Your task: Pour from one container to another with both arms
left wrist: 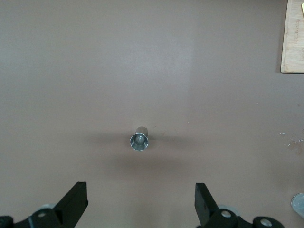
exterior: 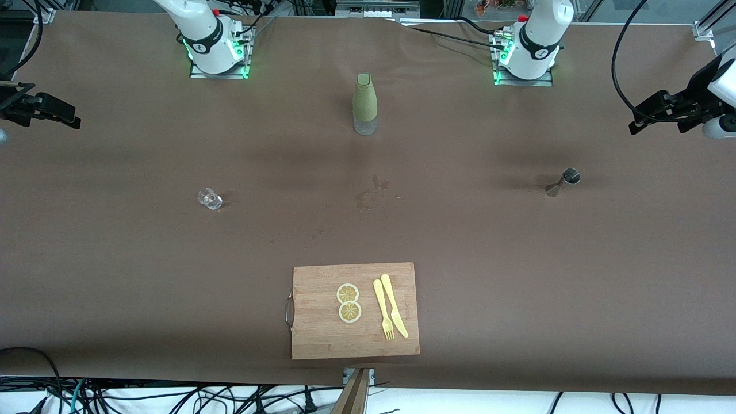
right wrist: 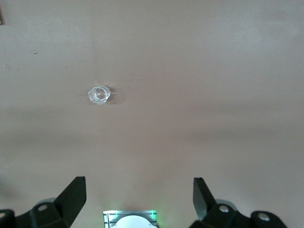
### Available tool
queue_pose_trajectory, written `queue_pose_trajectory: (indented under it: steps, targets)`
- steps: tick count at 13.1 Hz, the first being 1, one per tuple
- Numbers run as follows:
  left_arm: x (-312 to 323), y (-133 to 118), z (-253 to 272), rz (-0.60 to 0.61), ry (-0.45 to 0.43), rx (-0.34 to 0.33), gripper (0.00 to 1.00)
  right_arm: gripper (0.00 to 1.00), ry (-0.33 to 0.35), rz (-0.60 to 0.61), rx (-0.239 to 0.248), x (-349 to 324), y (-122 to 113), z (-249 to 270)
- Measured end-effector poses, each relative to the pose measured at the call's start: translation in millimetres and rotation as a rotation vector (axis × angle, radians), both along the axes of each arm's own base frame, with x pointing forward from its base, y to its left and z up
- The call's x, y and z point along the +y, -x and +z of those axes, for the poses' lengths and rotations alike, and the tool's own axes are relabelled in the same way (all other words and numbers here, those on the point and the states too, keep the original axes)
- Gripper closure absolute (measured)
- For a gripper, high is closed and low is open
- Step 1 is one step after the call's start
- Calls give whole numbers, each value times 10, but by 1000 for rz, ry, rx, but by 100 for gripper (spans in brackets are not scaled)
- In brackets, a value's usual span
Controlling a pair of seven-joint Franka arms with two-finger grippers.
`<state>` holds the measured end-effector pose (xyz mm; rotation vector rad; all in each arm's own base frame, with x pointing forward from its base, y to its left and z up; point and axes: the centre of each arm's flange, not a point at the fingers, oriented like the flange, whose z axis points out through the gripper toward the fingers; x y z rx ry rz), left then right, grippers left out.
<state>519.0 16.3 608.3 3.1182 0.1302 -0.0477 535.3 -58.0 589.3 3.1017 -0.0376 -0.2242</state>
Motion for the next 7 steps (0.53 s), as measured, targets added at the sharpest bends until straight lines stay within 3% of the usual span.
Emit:
queue_pose_trajectory:
  steps: [7]
  targets:
    - [-1, 2, 0, 0, 0, 1, 0, 0, -5, 1, 63, 16, -34, -182]
